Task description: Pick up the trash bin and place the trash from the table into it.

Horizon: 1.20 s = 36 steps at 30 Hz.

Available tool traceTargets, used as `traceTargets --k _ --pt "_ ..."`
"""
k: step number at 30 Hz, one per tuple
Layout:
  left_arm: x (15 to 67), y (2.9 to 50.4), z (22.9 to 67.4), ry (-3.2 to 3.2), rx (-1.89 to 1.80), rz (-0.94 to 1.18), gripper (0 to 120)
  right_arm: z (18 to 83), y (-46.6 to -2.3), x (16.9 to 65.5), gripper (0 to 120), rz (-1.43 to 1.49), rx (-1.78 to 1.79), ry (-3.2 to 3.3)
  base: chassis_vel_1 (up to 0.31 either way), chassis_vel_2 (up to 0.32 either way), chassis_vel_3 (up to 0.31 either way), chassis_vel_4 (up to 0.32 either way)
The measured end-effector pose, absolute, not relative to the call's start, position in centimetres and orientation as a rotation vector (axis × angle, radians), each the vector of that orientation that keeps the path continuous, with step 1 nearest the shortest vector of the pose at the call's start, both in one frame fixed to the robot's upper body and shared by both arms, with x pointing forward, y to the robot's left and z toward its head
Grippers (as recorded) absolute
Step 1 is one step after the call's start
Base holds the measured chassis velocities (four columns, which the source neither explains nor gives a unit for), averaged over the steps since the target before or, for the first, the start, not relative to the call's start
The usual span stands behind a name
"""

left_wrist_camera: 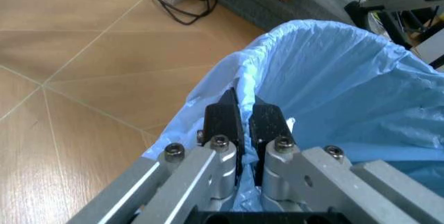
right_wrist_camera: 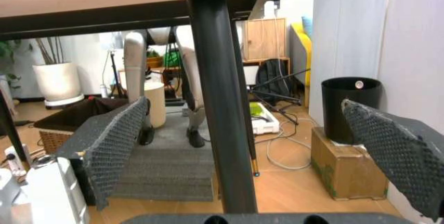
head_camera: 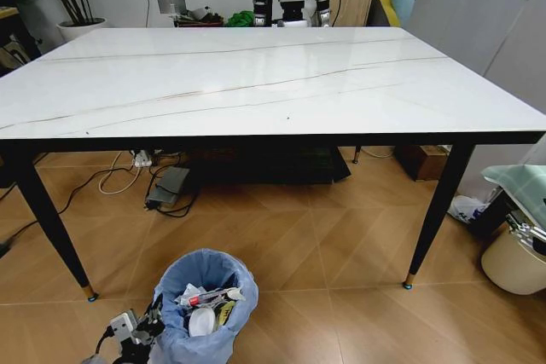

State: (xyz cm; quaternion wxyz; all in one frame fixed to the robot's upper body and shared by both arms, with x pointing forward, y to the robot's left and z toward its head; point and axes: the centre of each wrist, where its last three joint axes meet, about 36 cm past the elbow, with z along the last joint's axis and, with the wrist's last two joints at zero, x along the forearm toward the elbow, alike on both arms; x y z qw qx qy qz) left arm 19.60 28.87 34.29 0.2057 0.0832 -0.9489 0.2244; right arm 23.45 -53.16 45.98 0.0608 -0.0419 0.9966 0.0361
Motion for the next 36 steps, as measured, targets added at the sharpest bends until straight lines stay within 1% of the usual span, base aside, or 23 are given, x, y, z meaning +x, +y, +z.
traceTargets --k 36 --pt "19.64 28.78 35.09 -2.657 0.217 0.621 0 45.98 -53.16 23.45 100 0.109 -0.127 3.015 0.000 0.000 0.000 0.000"
